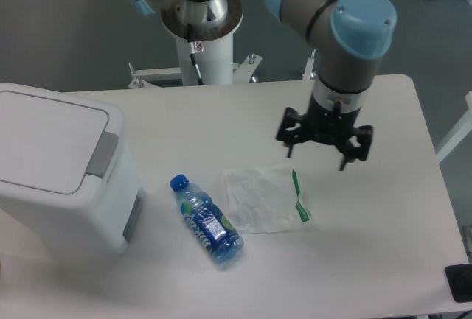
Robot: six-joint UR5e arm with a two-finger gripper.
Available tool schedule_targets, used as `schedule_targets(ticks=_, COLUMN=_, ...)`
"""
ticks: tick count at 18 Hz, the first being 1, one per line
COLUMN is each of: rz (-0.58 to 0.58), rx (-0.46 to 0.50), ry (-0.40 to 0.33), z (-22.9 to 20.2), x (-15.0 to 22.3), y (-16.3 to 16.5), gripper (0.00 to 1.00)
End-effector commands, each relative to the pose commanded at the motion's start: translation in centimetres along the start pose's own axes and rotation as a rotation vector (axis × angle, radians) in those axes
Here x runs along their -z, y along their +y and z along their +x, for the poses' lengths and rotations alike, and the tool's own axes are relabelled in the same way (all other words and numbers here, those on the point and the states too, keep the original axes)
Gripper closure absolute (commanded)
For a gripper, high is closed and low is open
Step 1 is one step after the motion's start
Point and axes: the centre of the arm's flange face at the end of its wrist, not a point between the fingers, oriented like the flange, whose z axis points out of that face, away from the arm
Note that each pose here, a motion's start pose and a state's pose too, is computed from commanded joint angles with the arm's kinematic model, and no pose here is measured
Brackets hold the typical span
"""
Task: Open the trash can
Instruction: 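Move the gripper across the table toward the white trash bin lid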
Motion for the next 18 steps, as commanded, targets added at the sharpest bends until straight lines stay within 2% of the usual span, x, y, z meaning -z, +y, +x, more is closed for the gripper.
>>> schedule_targets(ticks=7, rz=0.135, rx=0.001, ry=0.104, z=5.0, x=2.4, y=-1.9, gripper=0.00)
schedule_targets(ticks=16, rz=0.113, rx=0.158, ry=0.157, z=13.1, x=1.8, y=-4.4, gripper=0.00)
schedule_targets(ticks=18, rz=0.108, rx=0.160, ry=0.165, z=14.3, x=1.6, y=-4.8, gripper=0.00)
